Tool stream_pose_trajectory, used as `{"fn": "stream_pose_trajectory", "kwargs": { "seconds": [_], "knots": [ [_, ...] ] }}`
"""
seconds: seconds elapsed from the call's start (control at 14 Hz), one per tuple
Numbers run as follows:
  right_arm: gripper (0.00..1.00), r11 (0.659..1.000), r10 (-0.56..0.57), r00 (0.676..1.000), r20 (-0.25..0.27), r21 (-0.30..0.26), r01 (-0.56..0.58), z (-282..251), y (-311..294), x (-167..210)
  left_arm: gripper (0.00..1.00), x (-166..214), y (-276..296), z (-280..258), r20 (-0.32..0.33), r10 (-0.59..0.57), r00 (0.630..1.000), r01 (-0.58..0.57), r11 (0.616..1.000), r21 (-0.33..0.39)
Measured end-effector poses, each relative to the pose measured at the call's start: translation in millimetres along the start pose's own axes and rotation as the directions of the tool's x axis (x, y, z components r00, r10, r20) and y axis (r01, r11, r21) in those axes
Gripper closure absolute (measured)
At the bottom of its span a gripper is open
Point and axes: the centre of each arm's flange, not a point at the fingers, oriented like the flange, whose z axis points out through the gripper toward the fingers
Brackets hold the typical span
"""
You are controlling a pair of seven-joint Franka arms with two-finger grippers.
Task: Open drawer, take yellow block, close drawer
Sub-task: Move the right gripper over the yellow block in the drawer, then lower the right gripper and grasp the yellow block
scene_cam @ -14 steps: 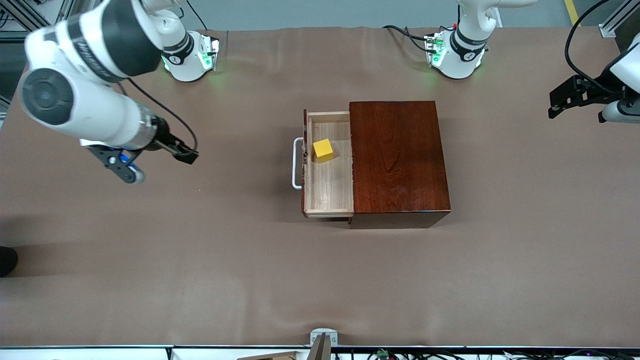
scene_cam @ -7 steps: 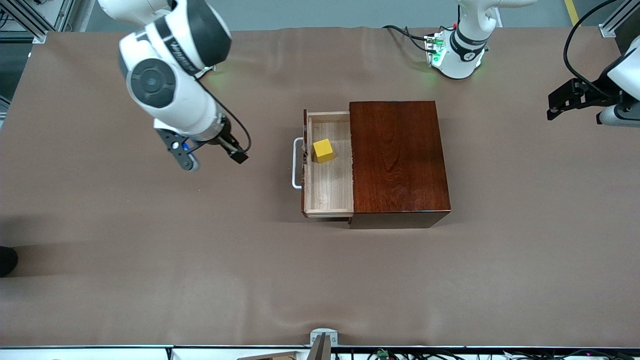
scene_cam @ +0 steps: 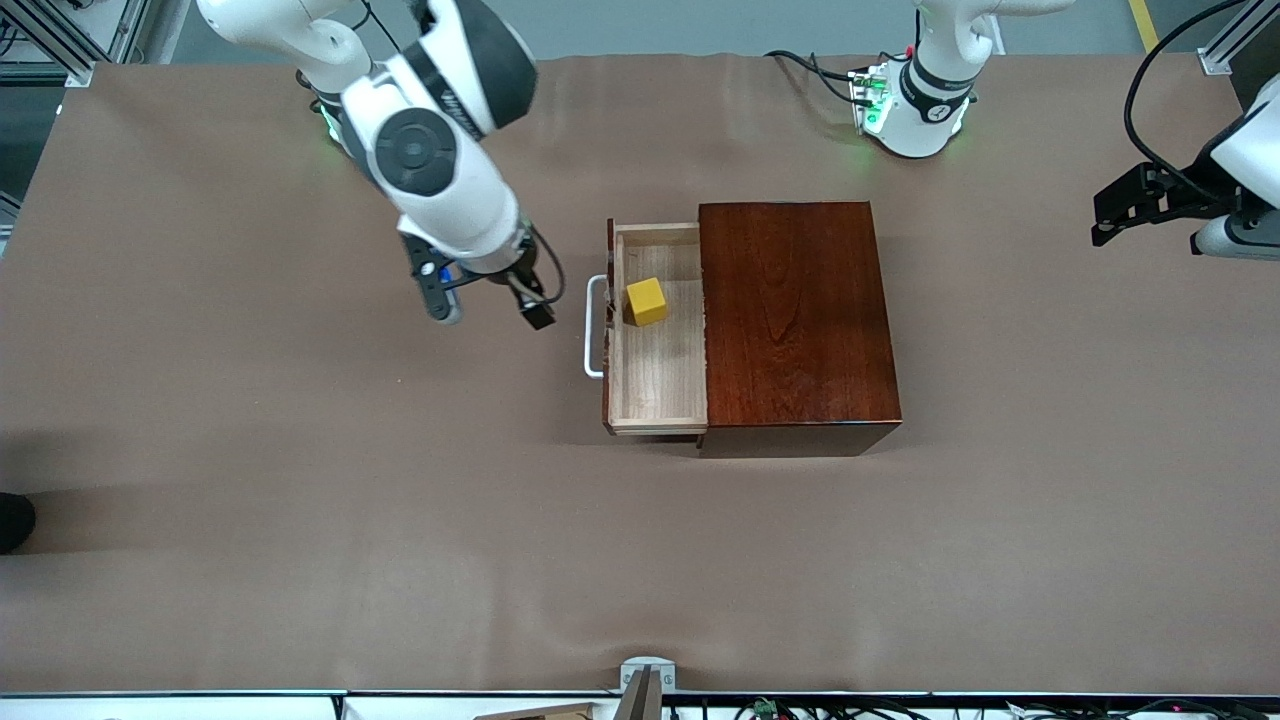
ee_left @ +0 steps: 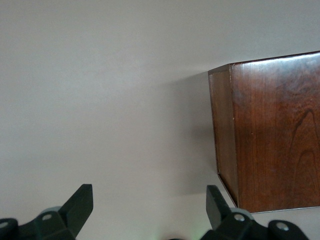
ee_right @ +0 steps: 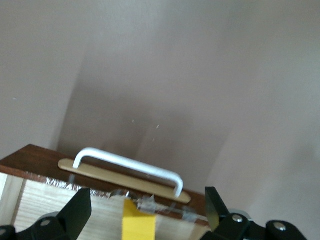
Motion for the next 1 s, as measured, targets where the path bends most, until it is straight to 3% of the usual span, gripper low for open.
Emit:
{"fn": "stream_pose_trajectory", "kwargs": {
  "seconds": [0.36,0.64,1.0],
  "knots": [
    [0.0,0.987,0.144,0.989,0.029,0.069,-0.145,51,1,-74,0.0,0,5,-2,-0.005,0.009,1.0,-0.009,1.0,0.0],
    [0.0,0.967,0.232,0.971,0.055,0.096,-0.237,73,-1,-94,0.0,0,10,-4,-0.008,0.017,1.0,-0.017,1.0,0.001],
    [0.0,0.967,0.237,0.971,0.041,0.09,-0.24,117,-8,-100,0.0,-1,9,-6,-0.013,0.016,1.0,-0.016,1.0,0.001]
  ]
}}
